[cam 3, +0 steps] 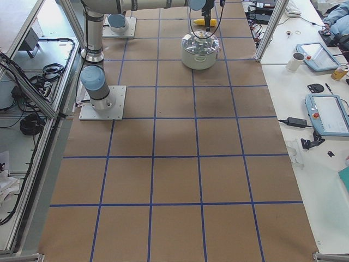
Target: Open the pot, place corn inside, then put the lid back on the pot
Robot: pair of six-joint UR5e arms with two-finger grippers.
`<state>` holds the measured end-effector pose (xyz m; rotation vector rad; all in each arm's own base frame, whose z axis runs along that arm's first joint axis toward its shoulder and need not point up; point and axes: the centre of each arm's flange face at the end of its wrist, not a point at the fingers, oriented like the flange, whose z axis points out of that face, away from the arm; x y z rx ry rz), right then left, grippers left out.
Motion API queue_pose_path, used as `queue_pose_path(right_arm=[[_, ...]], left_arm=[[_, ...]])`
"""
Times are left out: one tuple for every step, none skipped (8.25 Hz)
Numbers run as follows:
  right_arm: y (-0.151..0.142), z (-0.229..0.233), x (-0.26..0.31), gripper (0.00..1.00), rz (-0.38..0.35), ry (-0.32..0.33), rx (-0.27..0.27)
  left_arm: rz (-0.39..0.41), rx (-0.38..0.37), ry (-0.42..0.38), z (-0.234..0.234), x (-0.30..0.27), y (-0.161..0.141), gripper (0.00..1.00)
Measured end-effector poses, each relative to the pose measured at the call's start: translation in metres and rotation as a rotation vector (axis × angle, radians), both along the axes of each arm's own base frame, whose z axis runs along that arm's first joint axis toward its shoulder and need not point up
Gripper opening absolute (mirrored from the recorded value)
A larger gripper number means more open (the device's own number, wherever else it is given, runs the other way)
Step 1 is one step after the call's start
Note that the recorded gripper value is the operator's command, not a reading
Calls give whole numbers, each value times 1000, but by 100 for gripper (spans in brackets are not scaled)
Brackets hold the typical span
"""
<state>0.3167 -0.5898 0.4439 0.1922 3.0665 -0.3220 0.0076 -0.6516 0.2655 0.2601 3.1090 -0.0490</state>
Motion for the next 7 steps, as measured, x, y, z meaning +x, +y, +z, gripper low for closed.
queue_pose_path(right_arm=[[-8,-28,24,97,-17,-14,-5],[-9,-53,45,96,-24,-20,3],[-7,-73,57,94,-34,-18,21],[-2,-87,62,94,-44,-12,42],[3,-97,63,78,-44,4,58],[7,-100,63,57,-42,22,61],[10,-100,61,37,-37,33,63]], left_arm=[[-2,6,13,-21,1,-6,100],[-3,15,20,-36,1,-10,100],[-3,25,24,-48,2,-13,100],[-3,32,26,-58,3,-15,100],[-3,31,26,-67,3,-17,100],[-3,27,25,-73,4,-18,68],[-3,24,25,-78,4,-20,15]])
